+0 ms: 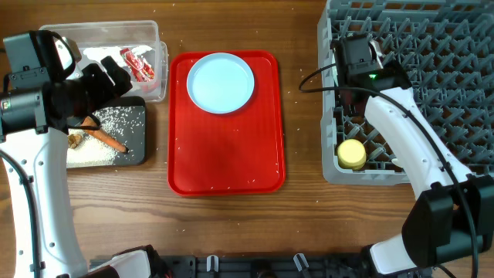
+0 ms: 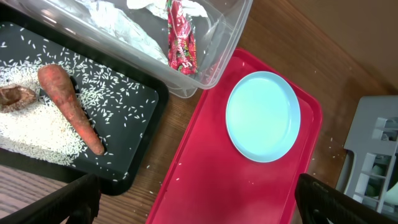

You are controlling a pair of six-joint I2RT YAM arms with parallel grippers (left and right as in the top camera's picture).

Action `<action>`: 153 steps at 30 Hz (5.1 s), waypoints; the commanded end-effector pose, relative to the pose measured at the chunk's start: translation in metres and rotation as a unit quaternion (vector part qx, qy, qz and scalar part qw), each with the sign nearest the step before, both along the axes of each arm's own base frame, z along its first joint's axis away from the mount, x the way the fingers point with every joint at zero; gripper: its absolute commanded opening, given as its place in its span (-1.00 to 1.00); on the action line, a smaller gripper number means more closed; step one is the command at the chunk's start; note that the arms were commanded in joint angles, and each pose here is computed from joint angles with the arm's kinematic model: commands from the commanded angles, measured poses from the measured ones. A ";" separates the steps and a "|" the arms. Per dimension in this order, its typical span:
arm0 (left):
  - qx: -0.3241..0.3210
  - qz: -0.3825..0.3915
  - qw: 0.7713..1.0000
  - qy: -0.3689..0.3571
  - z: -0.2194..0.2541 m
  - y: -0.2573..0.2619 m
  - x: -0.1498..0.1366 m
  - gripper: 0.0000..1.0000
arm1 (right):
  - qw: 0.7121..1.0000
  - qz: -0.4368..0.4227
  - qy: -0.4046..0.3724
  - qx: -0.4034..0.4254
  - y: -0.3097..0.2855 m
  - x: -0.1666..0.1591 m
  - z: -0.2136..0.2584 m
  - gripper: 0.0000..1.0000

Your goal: Sort waste into correct bins and load items into the dishwasher rack

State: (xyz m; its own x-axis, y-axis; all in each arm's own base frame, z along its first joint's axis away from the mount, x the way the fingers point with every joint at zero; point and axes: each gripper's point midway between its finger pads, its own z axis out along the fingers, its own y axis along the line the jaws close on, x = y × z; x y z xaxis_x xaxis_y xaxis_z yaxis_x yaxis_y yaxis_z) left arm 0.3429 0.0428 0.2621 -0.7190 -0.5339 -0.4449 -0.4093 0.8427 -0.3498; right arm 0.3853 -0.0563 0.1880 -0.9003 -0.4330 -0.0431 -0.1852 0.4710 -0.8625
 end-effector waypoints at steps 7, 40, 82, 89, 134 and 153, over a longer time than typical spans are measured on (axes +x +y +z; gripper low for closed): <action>0.001 0.004 1.000 -0.004 0.003 0.003 0.001 1.00 | 0.997 0.067 0.036 0.007 0.041 0.004 -0.013 -0.91; 0.001 0.004 1.000 -0.005 0.003 0.003 0.001 1.00 | 0.977 0.136 0.068 -0.150 0.092 0.015 -0.009 -0.91; 0.001 0.004 1.000 -0.005 0.003 0.003 0.001 1.00 | 0.985 0.106 0.124 -0.059 0.073 -0.011 -0.043 -0.10; 0.001 0.004 1.000 -0.005 0.003 0.003 0.001 1.00 | 0.989 0.125 0.070 -0.043 0.092 0.009 -0.039 1.00; 0.001 0.004 1.000 -0.004 0.003 0.003 0.001 1.00 | 0.772 -0.002 -0.045 0.634 0.332 0.085 -0.062 0.47; 0.001 0.004 1.000 -0.004 0.003 0.003 0.001 1.00 | 0.800 -0.137 0.032 0.584 0.319 0.060 -0.201 -0.44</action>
State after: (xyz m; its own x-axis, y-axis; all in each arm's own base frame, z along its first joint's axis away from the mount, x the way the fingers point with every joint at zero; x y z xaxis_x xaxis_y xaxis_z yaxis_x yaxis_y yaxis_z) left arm 0.3428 0.0427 0.2620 -0.7192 -0.5340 -0.4446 -0.4095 0.8427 -0.3497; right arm 0.4544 0.2660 0.0070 -0.9601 0.0709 -0.2706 0.0098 0.9753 0.2208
